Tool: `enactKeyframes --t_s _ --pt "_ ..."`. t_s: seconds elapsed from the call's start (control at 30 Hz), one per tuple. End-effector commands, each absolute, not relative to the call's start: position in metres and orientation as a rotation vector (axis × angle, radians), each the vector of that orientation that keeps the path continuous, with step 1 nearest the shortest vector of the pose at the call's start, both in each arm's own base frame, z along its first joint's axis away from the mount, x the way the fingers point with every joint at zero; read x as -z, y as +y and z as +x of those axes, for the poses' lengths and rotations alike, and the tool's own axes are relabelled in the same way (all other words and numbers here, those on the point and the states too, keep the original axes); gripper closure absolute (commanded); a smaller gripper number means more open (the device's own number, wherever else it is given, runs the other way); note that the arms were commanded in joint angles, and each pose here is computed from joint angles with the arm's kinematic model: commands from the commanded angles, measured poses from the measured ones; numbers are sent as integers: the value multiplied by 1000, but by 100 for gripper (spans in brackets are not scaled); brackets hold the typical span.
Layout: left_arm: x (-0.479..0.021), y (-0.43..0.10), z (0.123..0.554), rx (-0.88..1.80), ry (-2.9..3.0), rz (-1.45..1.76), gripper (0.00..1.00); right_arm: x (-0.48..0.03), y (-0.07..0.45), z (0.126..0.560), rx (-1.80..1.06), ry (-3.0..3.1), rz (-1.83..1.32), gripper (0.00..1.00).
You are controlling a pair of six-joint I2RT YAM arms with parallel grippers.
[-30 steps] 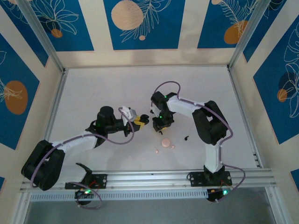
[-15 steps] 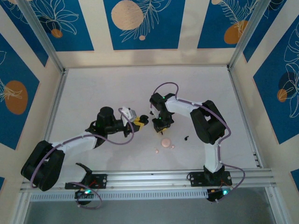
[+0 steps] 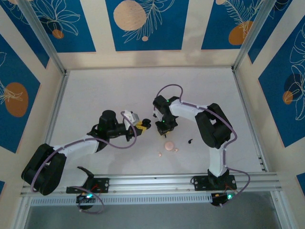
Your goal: Insert the wireless bluetooth earbuds into the charging case
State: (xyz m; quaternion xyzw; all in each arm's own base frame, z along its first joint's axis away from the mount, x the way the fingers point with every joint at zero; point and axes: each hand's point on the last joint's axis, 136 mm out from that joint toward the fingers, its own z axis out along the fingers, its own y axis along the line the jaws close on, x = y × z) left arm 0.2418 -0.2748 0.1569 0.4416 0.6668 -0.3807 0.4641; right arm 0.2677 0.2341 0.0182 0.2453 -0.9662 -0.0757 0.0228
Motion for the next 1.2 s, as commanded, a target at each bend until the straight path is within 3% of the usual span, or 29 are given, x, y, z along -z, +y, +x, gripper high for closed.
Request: enactKeyframes --t_s 0.0,0.37,0.8,1.0,1.17 --pt "-160 -273 245 908 1621 1070 81 -30 238 267 287 -3054 755 81" --pt "-160 -272 255 872 1625 1008 82 -63 235 281 521 -3284 669 82" --pt "-165 -280 261 890 1572 946 83 -113 235 295 1169 -3392 503 83" --pt "-167 -285 260 899 1548 947 83 -143 241 295 1407 -3411 579 84" --pt "-170 -290 260 913 1530 946 83 -183 251 288 1614 -3434 833 84"
